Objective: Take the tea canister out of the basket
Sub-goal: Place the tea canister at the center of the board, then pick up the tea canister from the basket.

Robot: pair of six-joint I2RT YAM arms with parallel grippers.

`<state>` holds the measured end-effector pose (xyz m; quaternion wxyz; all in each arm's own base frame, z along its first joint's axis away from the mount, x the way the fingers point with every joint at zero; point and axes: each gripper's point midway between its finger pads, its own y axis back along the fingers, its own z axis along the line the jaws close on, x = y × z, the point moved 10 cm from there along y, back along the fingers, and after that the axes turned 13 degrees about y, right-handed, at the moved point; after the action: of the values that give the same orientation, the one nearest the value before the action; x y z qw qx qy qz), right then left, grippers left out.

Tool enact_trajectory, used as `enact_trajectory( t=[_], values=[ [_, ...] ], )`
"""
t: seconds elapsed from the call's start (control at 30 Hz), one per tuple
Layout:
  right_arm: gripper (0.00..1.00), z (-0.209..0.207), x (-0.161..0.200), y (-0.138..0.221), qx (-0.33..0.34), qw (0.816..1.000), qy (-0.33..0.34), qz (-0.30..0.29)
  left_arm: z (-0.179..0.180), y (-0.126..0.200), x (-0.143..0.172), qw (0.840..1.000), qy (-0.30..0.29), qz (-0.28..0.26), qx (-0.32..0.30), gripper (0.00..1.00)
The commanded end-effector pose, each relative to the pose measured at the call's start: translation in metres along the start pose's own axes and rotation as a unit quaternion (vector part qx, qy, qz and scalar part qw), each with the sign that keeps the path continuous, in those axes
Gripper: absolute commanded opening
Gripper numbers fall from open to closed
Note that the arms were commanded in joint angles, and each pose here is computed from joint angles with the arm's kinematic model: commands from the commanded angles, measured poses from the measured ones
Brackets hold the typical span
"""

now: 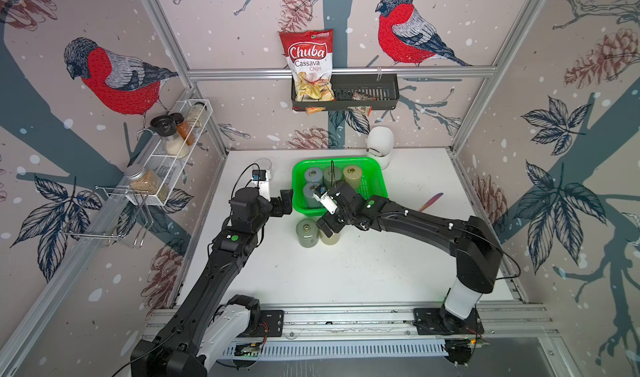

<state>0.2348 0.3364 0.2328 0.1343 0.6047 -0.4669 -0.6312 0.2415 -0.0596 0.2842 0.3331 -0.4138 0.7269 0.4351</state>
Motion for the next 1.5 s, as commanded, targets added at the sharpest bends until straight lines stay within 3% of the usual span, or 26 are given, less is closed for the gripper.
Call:
enact_trajectory(
  t=[0.0,0.13,0.27,0.5,1.0,1.47],
  values=[
    [1.0,-0.021,-0.012,0.022,0.031,0.999,-0.011,-0.033,-0.006,0.003,-0.01,0.999,0.007,-0.03,0.016,0.98],
    [1.0,-0.055,-0.027,0.033,0.068,0.994,-0.059,-0.06,-0.005,0.005,-0.012,0.999,0.022,-0.049,0.011,0.98],
    [1.0,-0.071,-0.038,0.019,0.063,0.993,-0.091,-0.034,-0.005,0.008,-0.015,0.998,0.022,-0.054,0.004,0.98],
    [1.0,-0.075,-0.05,-0.029,0.058,0.993,-0.095,0.028,-0.004,0.011,-0.015,0.998,0.025,-0.062,-0.002,0.98],
    [1.0,-0.07,-0.061,-0.088,0.036,0.993,-0.102,0.045,-0.001,0.01,-0.009,0.998,0.025,-0.055,-0.008,0.98],
    [1.0,-0.074,-0.056,-0.122,0.043,0.993,-0.1,0.056,0.0,0.008,-0.008,0.998,0.025,-0.052,-0.012,0.98]
  ],
)
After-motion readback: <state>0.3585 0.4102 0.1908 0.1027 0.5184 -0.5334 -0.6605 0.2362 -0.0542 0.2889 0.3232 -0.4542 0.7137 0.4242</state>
